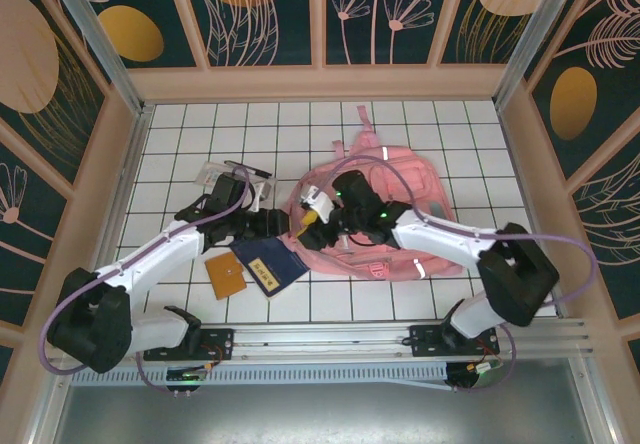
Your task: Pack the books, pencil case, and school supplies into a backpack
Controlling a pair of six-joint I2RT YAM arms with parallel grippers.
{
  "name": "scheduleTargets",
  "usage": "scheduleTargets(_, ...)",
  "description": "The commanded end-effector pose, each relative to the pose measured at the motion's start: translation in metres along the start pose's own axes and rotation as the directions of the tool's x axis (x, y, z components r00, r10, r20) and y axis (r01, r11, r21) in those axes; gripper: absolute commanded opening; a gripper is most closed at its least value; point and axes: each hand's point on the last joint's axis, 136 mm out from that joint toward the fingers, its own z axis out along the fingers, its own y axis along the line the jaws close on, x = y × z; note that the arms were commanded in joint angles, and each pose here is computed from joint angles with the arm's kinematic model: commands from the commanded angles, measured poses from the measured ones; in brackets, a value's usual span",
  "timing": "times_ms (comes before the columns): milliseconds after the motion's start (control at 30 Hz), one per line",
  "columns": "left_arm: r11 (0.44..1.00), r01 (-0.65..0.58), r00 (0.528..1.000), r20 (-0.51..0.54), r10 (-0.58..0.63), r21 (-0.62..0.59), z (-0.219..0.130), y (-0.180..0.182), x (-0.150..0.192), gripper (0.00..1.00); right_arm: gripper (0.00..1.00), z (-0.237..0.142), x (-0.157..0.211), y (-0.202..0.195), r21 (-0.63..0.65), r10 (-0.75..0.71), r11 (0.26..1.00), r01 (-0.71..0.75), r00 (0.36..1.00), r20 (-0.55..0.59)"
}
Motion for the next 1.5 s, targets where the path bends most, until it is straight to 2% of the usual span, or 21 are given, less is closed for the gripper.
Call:
scheduleTargets(0, 0.888, -0.446, 0.895, 0.07, 0.44, 0.114, -0.009, -0.032, -0.009, 0.54, 0.49, -0.016, 0.033, 0.009, -0.036, 0.023, 0.999, -0.027, 0.995, -0.1)
scheduleTargets(33, 0.801, -0.583, 0.813, 0.116, 0.571, 0.136, -0.016, -0.042, -0.007, 0.53, 0.49, -0.018, 0.041, 0.01, -0.038, 0.02, 0.999, -0.025, 0.992, -0.124)
scheduleTargets(67, 0.687, -0.709, 0.705, 0.166, 0.69, 0.158, -0.024, -0.053, -0.003, 0.53, 0.5, -0.018, 0.047, 0.011, -0.037, 0.022, 0.999, -0.028, 0.99, -0.142)
scheduleTargets(133, 0.405, -0.906, 0.423, 0.264, 0.867, 0.122, -0.036, -0.061, 0.01, 0.58, 0.5, -0.017, 0.058, 0.014, -0.049, 0.034, 0.998, -0.042, 0.986, -0.161)
scheduleTargets(167, 0.289, -0.954, 0.298, 0.29, 0.909, 0.075, -0.038, -0.059, 0.014, 0.61, 0.5, -0.016, 0.061, 0.014, -0.047, 0.04, 0.998, -0.048, 0.986, -0.161)
scheduleTargets(200, 0.197, -0.98, 0.191, 0.305, 0.933, 0.012, -0.036, -0.055, 0.015, 0.61, 0.51, -0.015, 0.064, 0.015, -0.049, 0.043, 0.997, -0.051, 0.986, -0.16)
scheduleTargets(267, 0.122, -0.987, 0.088, 0.287, 0.954, -0.102, -0.027, -0.043, 0.005, 0.58, 0.51, -0.013, 0.066, 0.016, -0.053, 0.044, 0.997, -0.052, 0.988, -0.15)
scheduleTargets(300, 0.094, -0.99, 0.063, 0.268, 0.961, -0.102, -0.023, -0.04, 0.004, 0.57, 0.51, -0.013, 0.069, 0.014, -0.045, 0.043, 0.998, -0.051, 0.988, -0.15)
scheduleTargets(367, 0.06, -0.996, 0.046, 0.217, 0.975, -0.06, -0.012, -0.032, 0.005, 0.53, 0.51, -0.013, 0.074, 0.012, -0.028, 0.044, 0.998, -0.048, 0.987, -0.153)
scheduleTargets(500, 0.032, -0.999, 0.027, 0.124, 0.992, -0.036, 0.004, -0.014, 0.002, 0.4, 0.51, -0.013, 0.082, 0.009, -0.005, 0.044, 0.999, -0.045, 0.987, -0.155)
scheduleTargets(600, 0.002, -1.0, -0.001, 0.121, 0.993, -0.023, 0.01, -0.011, 0.006, 0.43, 0.51, -0.012, 0.083, 0.005, 0.019, 0.035, 0.999, -0.033, 0.987, -0.155)
scheduleTargets(833, 0.01, -0.999, 0.015, 0.108, 0.994, 0.045, 0.027, -0.01, 0.021, 0.46, 0.51, -0.005, 0.09, 0.003, 0.021, 0.047, 0.999, -0.043, 0.977, -0.207)
scheduleTargets(933, 0.032, -0.998, 0.038, 0.091, 0.995, 0.058, 0.038, -0.008, 0.023, 0.46, 0.49, -0.003, 0.097, 0.002, 0.025, 0.032, 0.999, -0.026, 0.971, -0.239)
scheduleTargets(1033, 0.078, -0.996, 0.082, 0.084, 0.993, 0.043, 0.045, -0.008, 0.016, 0.44, 0.48, -0.002, 0.102, 0.001, 0.026, -0.001, 1.0, 0.009, 0.964, -0.267)
scheduleTargets(1133, 0.088, -0.995, 0.092, 0.094, 0.991, 0.05, 0.049, -0.01, 0.016, 0.44, 0.43, -0.002, 0.108, -0.001, 0.027, -0.026, 0.999, 0.035, 0.956, -0.293)
scheduleTargets(1233, 0.104, -0.993, 0.108, 0.064, 0.992, 0.057, 0.055, -0.004, 0.018, 0.39, 0.39, -0.002, 0.114, -0.001, 0.021, -0.046, 0.998, 0.055, 0.949, -0.313)
scheduleTargets(1367, 0.104, -0.991, 0.107, 0.032, 0.994, 0.079, 0.061, -0.002, 0.022, 0.33, 0.36, -0.002, 0.112, 0.001, 0.007, -0.064, 0.998, 0.069, 0.953, -0.297)
scheduleTargets(1467, 0.097, -0.99, 0.1, 0.026, 0.995, 0.101, 0.063, -0.003, 0.025, 0.25, 0.34, -0.003, 0.108, 0.003, 0.0, -0.081, 0.996, 0.085, 0.959, -0.273)
